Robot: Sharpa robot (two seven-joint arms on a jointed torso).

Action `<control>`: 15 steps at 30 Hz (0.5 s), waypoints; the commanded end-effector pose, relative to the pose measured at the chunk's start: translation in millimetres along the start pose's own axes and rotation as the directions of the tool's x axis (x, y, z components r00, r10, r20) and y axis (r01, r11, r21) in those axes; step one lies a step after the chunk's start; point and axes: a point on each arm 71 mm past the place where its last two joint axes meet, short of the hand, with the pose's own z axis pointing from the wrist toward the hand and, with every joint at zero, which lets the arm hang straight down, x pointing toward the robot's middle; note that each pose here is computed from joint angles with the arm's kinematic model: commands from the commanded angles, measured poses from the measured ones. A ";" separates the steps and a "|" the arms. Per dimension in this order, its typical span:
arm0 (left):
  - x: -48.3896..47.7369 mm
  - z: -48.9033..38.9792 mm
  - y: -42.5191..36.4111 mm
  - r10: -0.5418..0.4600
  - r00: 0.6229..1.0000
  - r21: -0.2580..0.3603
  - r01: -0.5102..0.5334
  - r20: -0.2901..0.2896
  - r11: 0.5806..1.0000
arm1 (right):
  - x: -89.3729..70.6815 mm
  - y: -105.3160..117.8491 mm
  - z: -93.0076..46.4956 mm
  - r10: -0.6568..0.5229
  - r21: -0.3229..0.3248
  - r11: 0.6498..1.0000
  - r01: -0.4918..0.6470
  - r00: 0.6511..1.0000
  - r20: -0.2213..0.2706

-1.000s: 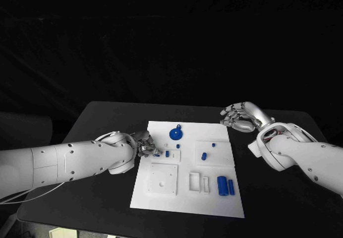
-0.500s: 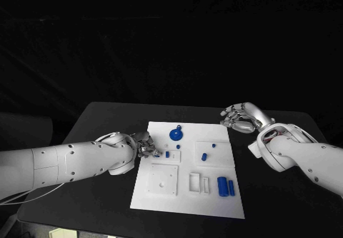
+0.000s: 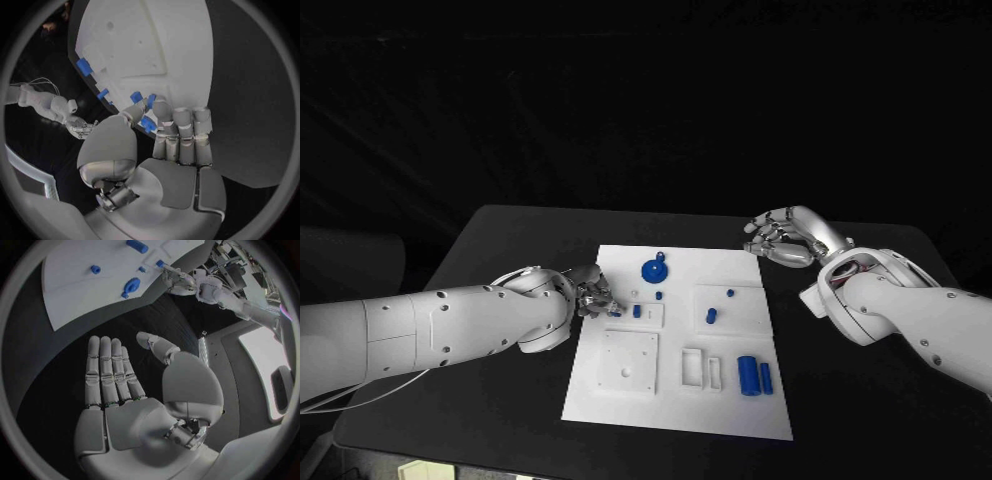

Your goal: Assemble the parts on the task board

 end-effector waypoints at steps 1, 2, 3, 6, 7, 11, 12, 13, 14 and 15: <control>1.4 0.3 0.2 0.011 1.000 0.000 -0.011 -0.011 1.000 | 1.2 1.7 0.1 -0.005 -0.015 1.000 0.005 1.000 -0.011; 1.5 0.4 0.2 0.011 1.000 0.000 -0.011 -0.011 1.000 | 1.2 1.7 0.1 -0.005 -0.015 1.000 0.005 1.000 -0.011; 1.4 0.5 0.3 0.013 1.000 0.000 -0.013 -0.012 1.000 | 1.1 1.7 0.1 -0.005 -0.015 1.000 0.005 1.000 -0.011; 0.9 0.7 1.2 0.016 1.000 -0.003 -0.016 -0.010 1.000 | 1.1 1.7 0.1 -0.005 -0.015 1.000 0.005 1.000 -0.011; 0.8 0.8 1.4 0.018 1.000 -0.004 -0.018 -0.010 1.000 | 1.2 1.7 0.1 -0.005 -0.015 1.000 0.005 1.000 -0.011; 0.7 1.0 1.3 0.030 0.999 -0.001 -0.030 -0.011 1.000 | 1.2 1.8 0.2 -0.005 -0.015 1.000 0.005 1.000 -0.011; 0.9 1.1 1.2 0.038 0.999 0.000 -0.038 -0.013 0.999 | 1.2 1.8 0.2 -0.005 -0.015 1.000 0.005 1.000 -0.011; 0.9 1.2 1.4 0.040 0.999 0.000 -0.040 -0.015 0.999 | 1.2 1.8 0.2 -0.005 -0.015 1.000 0.005 1.000 -0.011; 0.9 1.3 1.5 0.041 0.999 -0.001 -0.041 -0.016 0.999 | 1.2 1.8 0.2 -0.005 -0.015 1.000 0.005 1.000 -0.011; 0.9 1.4 1.8 0.043 0.999 -0.002 -0.043 -0.018 0.999 | 1.1 1.7 0.2 -0.005 -0.015 1.000 0.005 1.000 -0.011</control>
